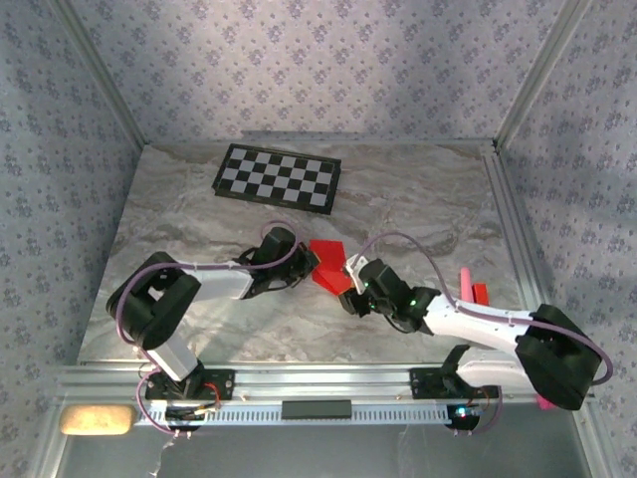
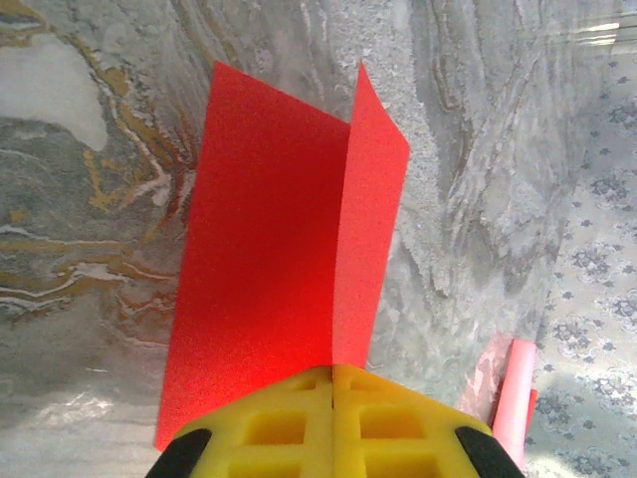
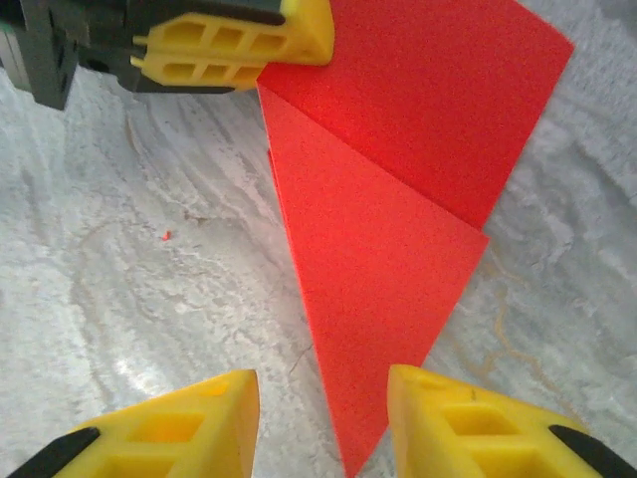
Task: Fold a paper plane with a square sheet of paper (pick it up from the middle)
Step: Fourth fold the wing at the center of the table.
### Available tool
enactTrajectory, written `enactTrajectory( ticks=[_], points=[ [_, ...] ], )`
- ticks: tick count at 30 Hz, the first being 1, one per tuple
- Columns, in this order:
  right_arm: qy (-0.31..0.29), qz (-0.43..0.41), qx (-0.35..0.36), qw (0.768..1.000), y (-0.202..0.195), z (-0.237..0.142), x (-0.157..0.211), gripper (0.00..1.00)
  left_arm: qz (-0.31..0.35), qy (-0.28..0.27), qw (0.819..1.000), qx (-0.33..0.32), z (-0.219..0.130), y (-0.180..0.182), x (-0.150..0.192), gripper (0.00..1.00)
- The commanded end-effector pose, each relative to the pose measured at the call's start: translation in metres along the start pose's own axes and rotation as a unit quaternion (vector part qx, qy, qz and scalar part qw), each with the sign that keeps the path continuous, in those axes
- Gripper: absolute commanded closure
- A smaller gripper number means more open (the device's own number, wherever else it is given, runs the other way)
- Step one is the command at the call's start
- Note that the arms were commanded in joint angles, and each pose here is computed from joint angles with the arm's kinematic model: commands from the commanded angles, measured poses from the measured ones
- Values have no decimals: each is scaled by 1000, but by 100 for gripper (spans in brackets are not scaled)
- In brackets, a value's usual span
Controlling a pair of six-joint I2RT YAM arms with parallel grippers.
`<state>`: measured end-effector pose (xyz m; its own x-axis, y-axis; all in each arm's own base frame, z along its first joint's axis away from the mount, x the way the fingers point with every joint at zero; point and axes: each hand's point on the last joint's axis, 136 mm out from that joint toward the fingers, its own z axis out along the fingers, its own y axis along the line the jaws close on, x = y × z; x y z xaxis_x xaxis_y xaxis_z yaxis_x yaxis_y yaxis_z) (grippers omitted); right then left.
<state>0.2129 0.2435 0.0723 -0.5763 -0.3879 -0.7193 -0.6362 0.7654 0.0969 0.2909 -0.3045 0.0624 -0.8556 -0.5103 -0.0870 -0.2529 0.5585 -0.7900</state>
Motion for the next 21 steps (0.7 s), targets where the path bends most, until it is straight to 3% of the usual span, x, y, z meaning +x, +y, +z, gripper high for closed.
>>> enactTrajectory(
  ticks=[1, 21],
  points=[
    [-51, -55, 75, 994, -14, 2, -21, 60, -9, -10, 1000, 16, -5, -11, -4, 94],
    [-11, -146, 123, 982, 2, 38, -14, 63, -11, -14, 1000, 19, -9, -17, -5, 94]
  ],
)
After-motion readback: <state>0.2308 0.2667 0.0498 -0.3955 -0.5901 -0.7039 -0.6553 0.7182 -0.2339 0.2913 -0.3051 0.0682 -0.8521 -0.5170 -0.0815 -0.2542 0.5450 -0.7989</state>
